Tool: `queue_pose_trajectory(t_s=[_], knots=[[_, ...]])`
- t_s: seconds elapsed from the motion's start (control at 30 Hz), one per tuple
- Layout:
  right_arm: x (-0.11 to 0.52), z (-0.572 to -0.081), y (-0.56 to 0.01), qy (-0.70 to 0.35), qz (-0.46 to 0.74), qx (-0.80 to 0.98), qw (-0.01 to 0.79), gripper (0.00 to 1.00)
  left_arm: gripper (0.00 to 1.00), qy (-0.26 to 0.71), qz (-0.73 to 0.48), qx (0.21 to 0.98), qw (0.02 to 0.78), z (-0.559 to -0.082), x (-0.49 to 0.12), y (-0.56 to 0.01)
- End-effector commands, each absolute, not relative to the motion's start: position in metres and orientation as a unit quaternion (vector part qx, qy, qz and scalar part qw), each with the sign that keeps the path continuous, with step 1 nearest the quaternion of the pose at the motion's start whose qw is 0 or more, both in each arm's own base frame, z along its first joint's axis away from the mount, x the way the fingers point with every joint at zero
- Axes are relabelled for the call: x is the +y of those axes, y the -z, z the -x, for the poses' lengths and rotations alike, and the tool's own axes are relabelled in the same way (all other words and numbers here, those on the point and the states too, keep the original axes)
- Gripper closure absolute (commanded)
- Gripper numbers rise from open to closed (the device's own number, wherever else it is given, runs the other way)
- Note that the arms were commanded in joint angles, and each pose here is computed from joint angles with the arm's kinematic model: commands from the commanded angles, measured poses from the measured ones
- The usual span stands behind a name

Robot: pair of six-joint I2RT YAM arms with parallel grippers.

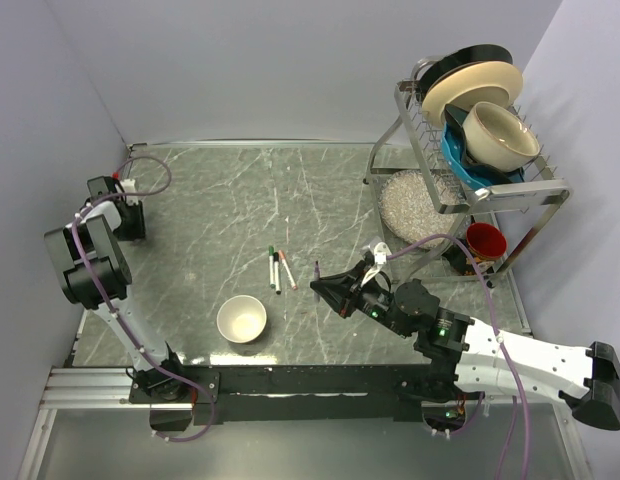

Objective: Insert the pens into the pen caps

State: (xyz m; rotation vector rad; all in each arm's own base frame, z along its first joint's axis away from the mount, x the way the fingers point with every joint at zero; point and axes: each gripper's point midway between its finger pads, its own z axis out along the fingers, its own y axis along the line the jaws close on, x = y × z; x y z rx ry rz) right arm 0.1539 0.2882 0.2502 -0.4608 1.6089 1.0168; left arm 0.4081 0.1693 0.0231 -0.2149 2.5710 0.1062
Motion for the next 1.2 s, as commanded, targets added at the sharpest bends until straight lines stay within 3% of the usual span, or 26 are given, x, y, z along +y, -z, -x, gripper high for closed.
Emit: queue_pose_trajectory(t_s=[0.0,0.17,0.43,0.53,0.63,0.67,0.93,1.13,1.17], knots=[[0.286,-0.155,-0.265,-0.444,0.183,0.669,0.567,1.0,0.64,-0.024,0.093,0.967,0.234,-0.38,0.155,-0.021],[0.283,-0.155,-0.266,-0.442,0.181,0.669,0.57,1.0,0.69,-0.015,0.088,0.97,0.227,-0.383,0.15,-0.015],[0.279,-0.157,-0.266,-0.436,0.176,0.67,0.575,1.0,0.69,-0.027,0.091,0.974,0.205,-0.387,0.157,-0.008],[0.279,-0.157,-0.266,-0.436,0.174,0.67,0.575,1.0,0.75,-0.023,0.088,0.976,0.199,-0.388,0.154,-0.003],[0.279,-0.157,-0.266,-0.437,0.174,0.67,0.574,1.0,0.97,-0.011,0.102,0.976,0.194,-0.392,0.15,-0.001],[0.281,-0.156,-0.266,-0.438,0.177,0.671,0.571,1.0,0.99,-0.006,0.103,0.976,0.19,-0.393,0.147,0.001],[0.287,-0.157,-0.263,-0.43,0.185,0.684,0.559,1.0,0.99,0.102,0.146,0.958,0.225,-0.402,0.095,-0.02],[0.302,-0.148,-0.27,-0.452,0.196,0.698,0.519,1.0,0.99,0.213,0.139,0.92,0.297,-0.401,0.033,-0.089],[0.304,-0.147,-0.274,-0.457,0.197,0.697,0.517,1.0,0.99,0.226,0.112,0.907,0.337,-0.405,0.015,-0.118]])
